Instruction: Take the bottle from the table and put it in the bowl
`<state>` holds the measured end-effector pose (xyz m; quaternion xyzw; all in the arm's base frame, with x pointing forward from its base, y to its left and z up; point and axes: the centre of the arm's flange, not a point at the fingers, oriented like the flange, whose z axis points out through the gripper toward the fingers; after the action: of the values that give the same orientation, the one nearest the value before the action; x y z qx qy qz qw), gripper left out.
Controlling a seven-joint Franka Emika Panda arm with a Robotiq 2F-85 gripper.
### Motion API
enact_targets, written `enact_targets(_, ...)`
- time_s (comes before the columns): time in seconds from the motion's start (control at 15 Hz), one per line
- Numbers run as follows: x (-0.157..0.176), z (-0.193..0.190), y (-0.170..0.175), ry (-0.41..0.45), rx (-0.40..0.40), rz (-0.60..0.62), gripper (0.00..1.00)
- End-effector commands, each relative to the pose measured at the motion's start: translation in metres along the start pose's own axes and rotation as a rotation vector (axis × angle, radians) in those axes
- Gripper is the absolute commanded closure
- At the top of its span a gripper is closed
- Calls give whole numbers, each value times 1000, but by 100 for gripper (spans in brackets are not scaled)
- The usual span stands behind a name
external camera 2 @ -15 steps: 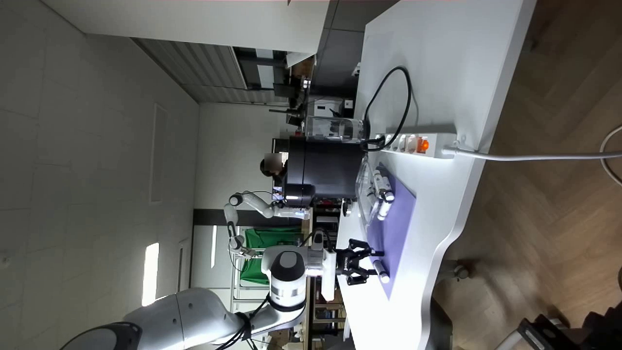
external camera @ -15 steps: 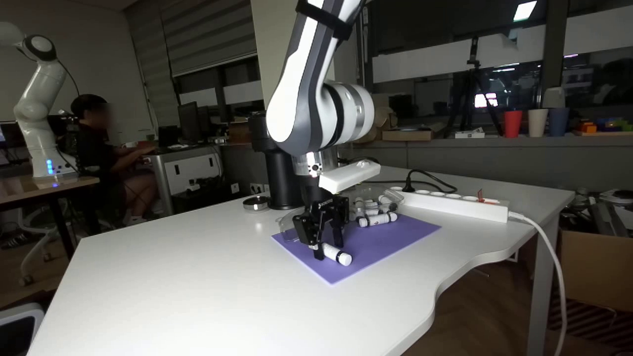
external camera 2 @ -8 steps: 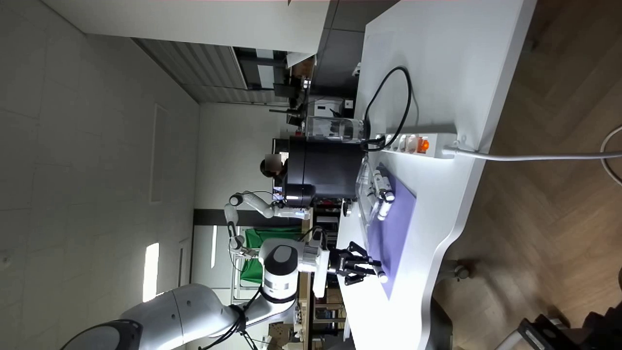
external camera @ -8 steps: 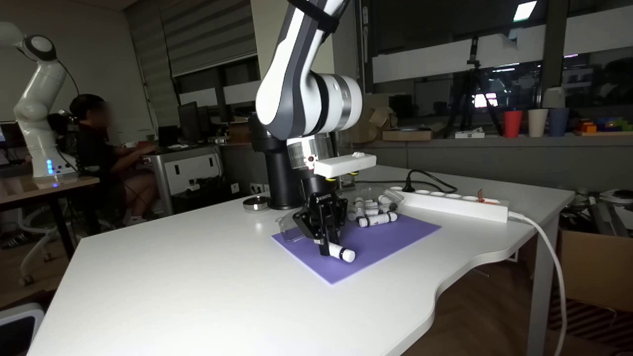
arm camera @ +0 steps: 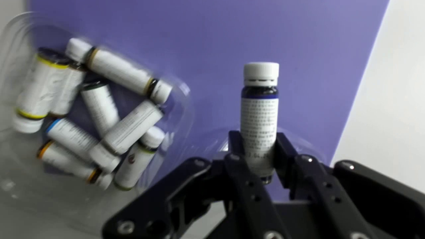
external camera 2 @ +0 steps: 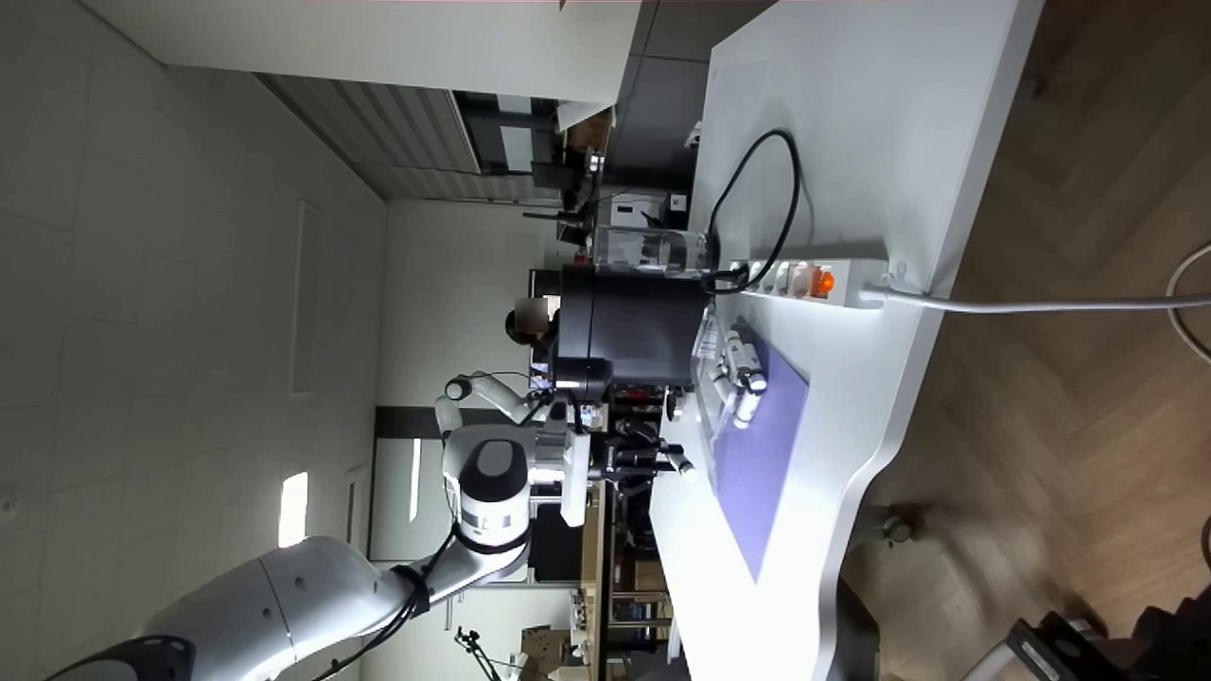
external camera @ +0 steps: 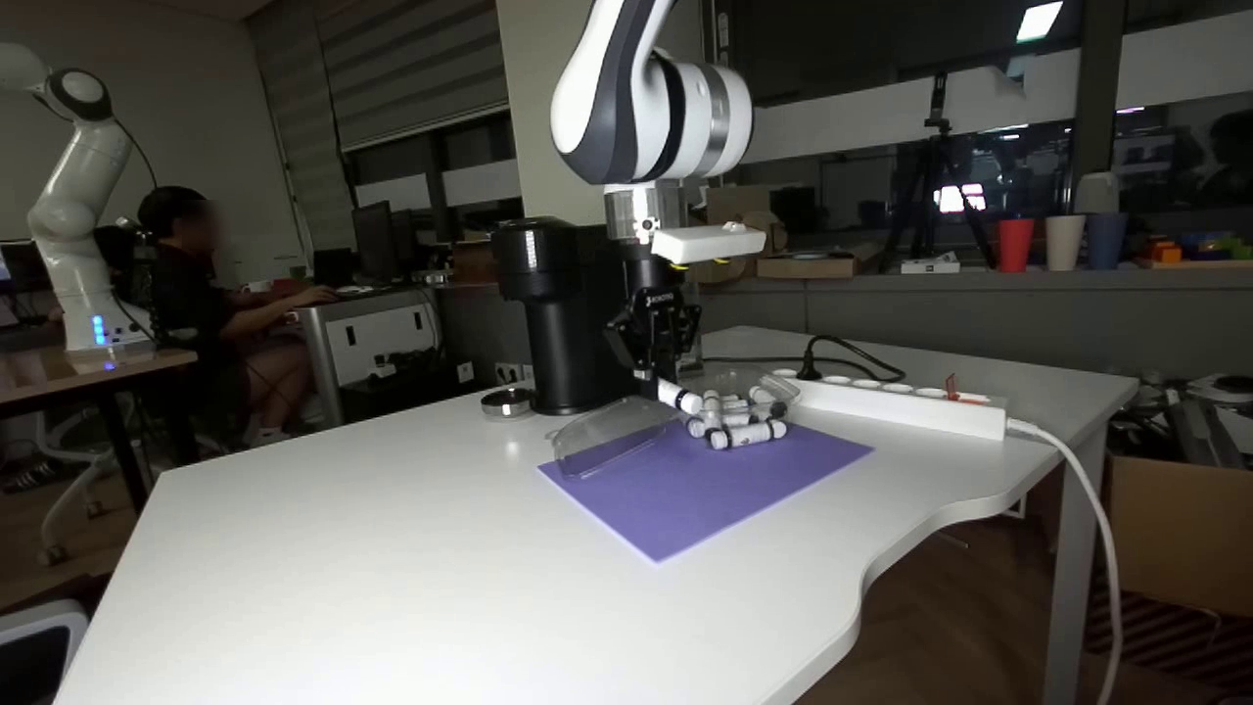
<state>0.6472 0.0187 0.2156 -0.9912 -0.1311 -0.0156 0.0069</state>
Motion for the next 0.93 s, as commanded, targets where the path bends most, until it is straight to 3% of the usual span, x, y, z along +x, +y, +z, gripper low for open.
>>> enact_targets(0.0,-2,-17,51,149,-33,62,93)
enact_targets(0.27,-4,-10,100,293,-103,134,93)
enact_targets(0.33,-5,-9,106,308,-108,142,48)
enact_targets(0.4,-7,-10,110,314,-118,161,47)
enact_targets(0.8,-19,-65,100,306,-123,161,7)
enact_targets(0.87,-6,-34,109,321,-121,143,2)
